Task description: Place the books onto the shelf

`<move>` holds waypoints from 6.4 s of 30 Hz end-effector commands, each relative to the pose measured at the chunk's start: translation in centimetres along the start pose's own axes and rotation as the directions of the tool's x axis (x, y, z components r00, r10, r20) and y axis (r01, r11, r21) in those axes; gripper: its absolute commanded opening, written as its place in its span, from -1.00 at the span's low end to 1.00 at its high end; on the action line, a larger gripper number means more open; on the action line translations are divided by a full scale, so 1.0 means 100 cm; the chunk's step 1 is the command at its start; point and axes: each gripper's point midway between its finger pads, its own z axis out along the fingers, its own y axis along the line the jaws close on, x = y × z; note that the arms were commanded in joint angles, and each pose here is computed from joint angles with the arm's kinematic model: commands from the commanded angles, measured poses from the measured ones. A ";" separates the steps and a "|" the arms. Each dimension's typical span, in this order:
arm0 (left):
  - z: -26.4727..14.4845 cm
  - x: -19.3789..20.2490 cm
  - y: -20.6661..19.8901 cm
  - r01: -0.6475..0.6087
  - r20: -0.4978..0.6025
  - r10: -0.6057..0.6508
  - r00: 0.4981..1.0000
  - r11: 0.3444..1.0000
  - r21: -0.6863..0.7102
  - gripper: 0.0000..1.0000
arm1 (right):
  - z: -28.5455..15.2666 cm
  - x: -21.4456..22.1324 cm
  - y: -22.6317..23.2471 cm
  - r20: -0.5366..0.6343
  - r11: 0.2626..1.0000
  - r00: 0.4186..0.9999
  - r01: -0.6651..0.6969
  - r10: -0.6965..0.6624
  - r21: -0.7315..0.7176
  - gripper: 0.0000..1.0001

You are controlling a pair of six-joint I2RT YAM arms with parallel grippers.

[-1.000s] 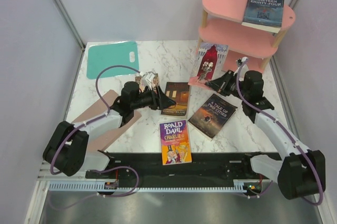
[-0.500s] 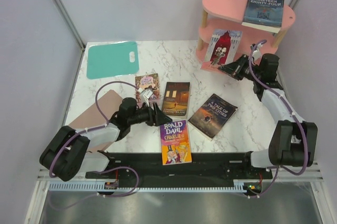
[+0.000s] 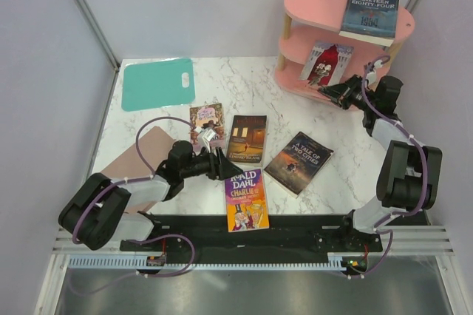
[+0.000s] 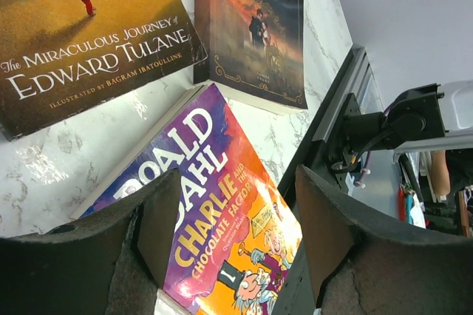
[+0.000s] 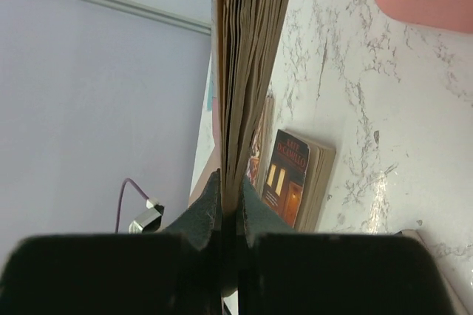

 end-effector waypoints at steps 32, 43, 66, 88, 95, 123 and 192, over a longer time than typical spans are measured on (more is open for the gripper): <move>0.003 0.006 -0.016 -0.038 0.020 0.037 0.999 0.998 0.047 0.33 | 0.008 -0.107 0.003 0.258 0.985 0.956 -0.162 0.141 0.061 -0.48; 0.006 0.009 -0.016 -0.036 0.011 0.035 0.999 0.998 0.043 0.33 | 0.010 -0.121 -0.009 0.319 0.979 0.937 -0.182 0.143 0.095 -0.86; 0.008 0.014 -0.023 -0.060 0.000 0.060 0.998 0.996 0.067 0.30 | -0.002 -0.135 -0.025 0.352 0.956 0.930 -0.196 0.110 0.218 -0.23; 0.007 0.015 -0.027 -0.073 0.004 0.072 0.997 0.995 0.075 0.30 | -0.027 -0.113 -0.041 0.234 0.888 0.971 -0.151 0.050 0.434 -0.11; 0.006 0.015 -0.028 -0.076 0.004 0.076 0.997 0.994 0.079 0.29 | -0.029 -0.115 -0.027 0.236 0.911 0.972 -0.112 0.016 0.396 -0.06; 0.005 0.016 -0.031 -0.087 0.009 0.086 0.996 0.993 0.086 0.30 | -0.038 -0.096 -0.057 0.216 0.886 0.976 -0.109 0.011 0.450 0.41; 0.154 0.044 -0.011 -0.242 -0.595 0.112 0.796 0.959 -0.144 -0.18 | -0.120 0.175 -0.132 0.133 0.846 0.982 -0.184 0.135 0.500 -0.17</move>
